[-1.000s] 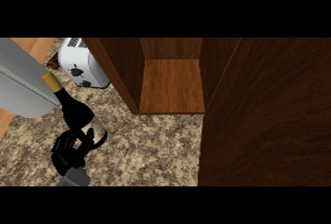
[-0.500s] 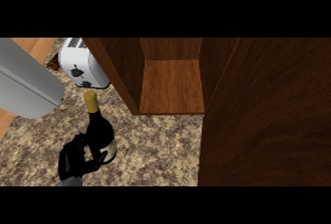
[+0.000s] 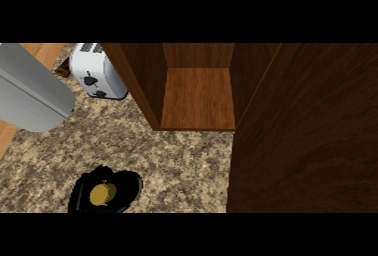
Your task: Pick up the wine, place it into the cabinet and close the cabinet
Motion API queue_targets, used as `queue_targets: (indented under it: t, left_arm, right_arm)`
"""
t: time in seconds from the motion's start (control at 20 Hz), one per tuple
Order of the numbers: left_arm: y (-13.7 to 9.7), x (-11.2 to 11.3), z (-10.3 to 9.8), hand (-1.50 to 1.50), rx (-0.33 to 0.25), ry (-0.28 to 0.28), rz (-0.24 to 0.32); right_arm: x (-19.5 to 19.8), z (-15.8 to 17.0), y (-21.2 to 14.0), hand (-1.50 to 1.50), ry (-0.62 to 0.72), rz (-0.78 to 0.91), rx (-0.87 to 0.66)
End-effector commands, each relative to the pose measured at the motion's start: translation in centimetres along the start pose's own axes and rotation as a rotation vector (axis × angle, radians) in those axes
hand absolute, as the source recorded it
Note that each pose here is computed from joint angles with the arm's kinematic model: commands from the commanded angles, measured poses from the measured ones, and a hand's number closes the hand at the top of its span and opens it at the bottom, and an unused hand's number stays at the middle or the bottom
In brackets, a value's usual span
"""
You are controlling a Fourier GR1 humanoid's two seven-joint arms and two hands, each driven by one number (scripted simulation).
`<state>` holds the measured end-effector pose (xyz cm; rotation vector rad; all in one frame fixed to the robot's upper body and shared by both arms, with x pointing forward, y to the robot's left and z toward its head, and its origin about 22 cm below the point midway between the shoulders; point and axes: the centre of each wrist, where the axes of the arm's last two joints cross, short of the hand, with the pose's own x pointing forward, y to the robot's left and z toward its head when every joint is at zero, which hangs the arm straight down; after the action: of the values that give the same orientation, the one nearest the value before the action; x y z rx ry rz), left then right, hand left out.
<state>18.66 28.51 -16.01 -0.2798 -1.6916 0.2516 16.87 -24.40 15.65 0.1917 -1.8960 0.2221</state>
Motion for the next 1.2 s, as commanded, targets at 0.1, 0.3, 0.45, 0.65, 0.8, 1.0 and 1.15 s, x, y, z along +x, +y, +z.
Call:
queue_targets:
  t: [0.1, 0.3, 0.45, 0.65, 0.8, 1.0, 1.15]
  left_arm:
    - [-2.8, 3.3, 1.5, 1.50, -0.098, -0.036, 0.093]
    - [-6.5, 4.2, 1.1, 1.50, -0.077, -0.056, 0.106]
    - [-8.5, 8.0, 1.4, 1.50, -0.128, -0.059, 0.112]
    - [-10.1, 10.6, -2.7, 1.50, -0.119, -0.074, 0.110]
    - [-11.4, 12.4, -3.2, 1.50, -0.133, -0.128, 0.085]
    - [-14.0, 13.1, -5.3, 1.50, -0.123, -0.094, 0.107]
    - [-15.1, 13.4, -7.9, 1.50, -0.125, -0.084, 0.106]
  right_arm:
    - [1.3, -0.4, 0.0, -1.50, -0.006, -0.003, -0.002]
    - [0.7, -0.5, 0.6, -1.50, -0.006, -0.015, 0.014]
    - [1.6, -0.6, 0.4, -1.50, 0.004, -0.002, 0.003]
    - [-0.2, 1.0, -0.4, -1.50, 0.011, 0.004, 0.015]
    - [-0.8, 1.6, -0.1, -1.50, 0.014, -0.017, 0.016]
    - [0.0, -0.2, -1.4, -1.50, 0.017, -0.003, 0.006]
    - [-1.6, 0.9, -0.5, -1.50, 0.006, -0.008, 0.023]
